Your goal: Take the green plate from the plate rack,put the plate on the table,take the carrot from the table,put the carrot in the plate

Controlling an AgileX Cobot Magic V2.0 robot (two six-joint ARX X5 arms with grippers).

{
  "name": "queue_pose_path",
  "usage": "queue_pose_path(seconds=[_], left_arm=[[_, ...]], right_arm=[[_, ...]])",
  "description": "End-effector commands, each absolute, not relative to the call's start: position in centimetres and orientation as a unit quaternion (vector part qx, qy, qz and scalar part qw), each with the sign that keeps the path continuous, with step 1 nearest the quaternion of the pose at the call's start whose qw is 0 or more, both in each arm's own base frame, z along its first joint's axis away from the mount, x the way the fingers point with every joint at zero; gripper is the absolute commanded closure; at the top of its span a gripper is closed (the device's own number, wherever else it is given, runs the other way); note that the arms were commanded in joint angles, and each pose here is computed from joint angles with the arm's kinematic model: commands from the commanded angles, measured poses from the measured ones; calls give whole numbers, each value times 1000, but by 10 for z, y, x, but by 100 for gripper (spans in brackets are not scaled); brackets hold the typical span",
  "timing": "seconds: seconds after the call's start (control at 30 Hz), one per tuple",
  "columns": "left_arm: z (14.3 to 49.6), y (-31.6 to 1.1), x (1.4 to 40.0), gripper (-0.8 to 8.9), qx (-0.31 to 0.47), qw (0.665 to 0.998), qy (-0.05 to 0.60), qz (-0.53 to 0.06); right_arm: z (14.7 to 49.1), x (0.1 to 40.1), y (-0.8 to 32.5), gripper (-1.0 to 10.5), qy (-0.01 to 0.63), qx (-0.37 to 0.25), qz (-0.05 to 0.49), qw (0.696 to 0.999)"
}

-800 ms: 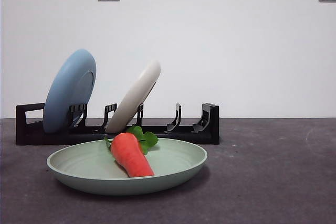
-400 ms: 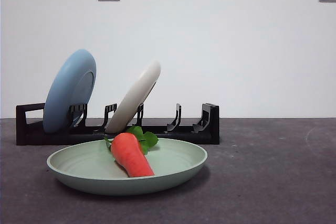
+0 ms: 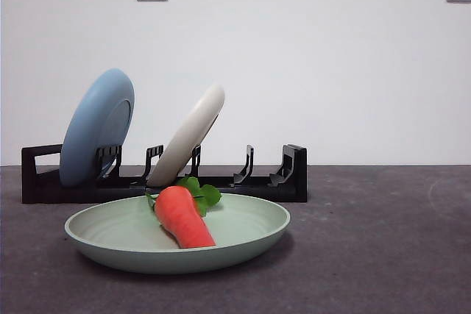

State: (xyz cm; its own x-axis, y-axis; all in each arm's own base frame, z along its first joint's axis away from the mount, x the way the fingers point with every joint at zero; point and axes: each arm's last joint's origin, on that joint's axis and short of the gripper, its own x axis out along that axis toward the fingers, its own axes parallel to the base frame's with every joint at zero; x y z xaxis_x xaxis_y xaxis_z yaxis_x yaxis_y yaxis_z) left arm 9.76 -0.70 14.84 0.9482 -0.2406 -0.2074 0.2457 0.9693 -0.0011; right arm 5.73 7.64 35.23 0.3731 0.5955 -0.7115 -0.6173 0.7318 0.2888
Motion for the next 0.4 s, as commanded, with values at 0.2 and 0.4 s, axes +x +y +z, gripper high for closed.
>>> queue_pose_path(seconds=[0.2,0.4], left_arm=[[144,-7,98,816,9,987,107,-120],[144,-7,98,816,9,987,107,-120]], right_arm=[[352,57,76,945,421,-15,367,829],[352,58,77,946,412,-27,371,832]])
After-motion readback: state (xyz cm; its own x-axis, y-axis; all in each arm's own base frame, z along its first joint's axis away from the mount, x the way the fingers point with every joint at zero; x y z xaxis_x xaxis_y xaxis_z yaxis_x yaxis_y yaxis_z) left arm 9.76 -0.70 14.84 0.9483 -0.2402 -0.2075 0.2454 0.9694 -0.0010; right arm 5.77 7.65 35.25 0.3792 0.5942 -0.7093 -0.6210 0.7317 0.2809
